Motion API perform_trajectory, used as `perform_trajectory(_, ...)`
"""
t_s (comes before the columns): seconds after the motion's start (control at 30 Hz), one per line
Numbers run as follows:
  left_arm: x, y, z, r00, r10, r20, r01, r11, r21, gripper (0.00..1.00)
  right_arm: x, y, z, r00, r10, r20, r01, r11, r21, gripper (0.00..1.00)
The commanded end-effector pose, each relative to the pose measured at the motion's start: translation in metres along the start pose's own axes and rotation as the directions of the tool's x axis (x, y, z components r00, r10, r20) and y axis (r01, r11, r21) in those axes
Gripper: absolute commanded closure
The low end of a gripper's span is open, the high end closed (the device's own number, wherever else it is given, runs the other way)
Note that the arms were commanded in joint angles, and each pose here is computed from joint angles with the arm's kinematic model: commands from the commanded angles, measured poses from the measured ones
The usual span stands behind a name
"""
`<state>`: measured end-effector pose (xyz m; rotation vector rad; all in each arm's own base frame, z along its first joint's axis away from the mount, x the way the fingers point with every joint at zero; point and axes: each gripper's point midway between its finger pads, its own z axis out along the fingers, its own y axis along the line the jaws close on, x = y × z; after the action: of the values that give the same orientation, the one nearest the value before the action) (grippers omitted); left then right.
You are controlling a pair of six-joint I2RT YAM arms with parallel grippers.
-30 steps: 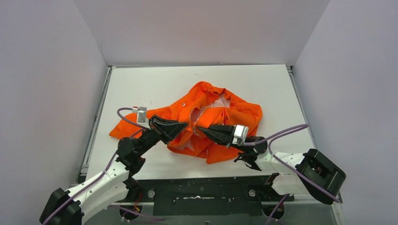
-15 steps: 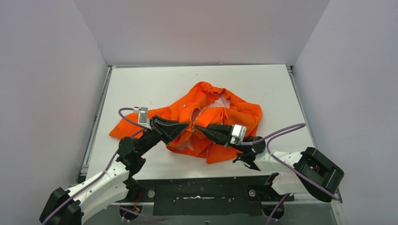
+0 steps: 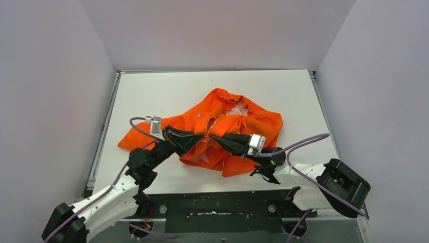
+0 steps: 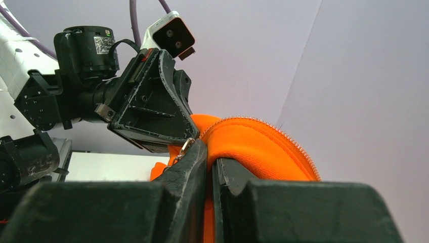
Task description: Zip up the jacket
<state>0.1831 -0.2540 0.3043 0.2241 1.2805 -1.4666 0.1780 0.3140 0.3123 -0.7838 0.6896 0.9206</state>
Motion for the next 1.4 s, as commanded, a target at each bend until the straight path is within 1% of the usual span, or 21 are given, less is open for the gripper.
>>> perform_trajectory(0.0, -0.025, -0.019, 0.003, 0.995, 0.054, 0.083, -0.058, 0.997, 0.043, 1.0, -0.059, -0.008, 0.009, 0.971, -0.115, 0.211, 0.108, 0.993, 0.043, 1.0)
perform_trajectory(0.27, -0.035, -0.01, -0.001, 0.989, 0.076, 0.128, -0.073, 0.997, -0.027, 1.0, -0.05, -0.005, 0.007, 0.98, -0.107, 0.17, 0.101, 0.994, 0.042, 1.0)
perform_trajectory(0.63, -0.036, -0.01, -0.002, 0.987, 0.09, 0.135, -0.087, 0.996, -0.029, 1.0, -0.038, -0.008, 0.018, 0.988, -0.104, 0.113, 0.098, 0.993, 0.06, 1.0)
perform_trajectory(1.03, -0.036, -0.013, -0.004, 0.983, 0.11, 0.145, -0.109, 0.994, -0.018, 1.0, -0.031, -0.012, 0.02, 0.992, -0.105, 0.071, 0.099, 0.991, 0.088, 1.0)
perform_trajectory(1.37, -0.039, -0.014, -0.008, 0.978, 0.122, 0.169, -0.119, 0.993, -0.026, 1.0, -0.027, -0.009, 0.018, 0.993, -0.096, 0.063, 0.09, 0.993, 0.079, 1.0)
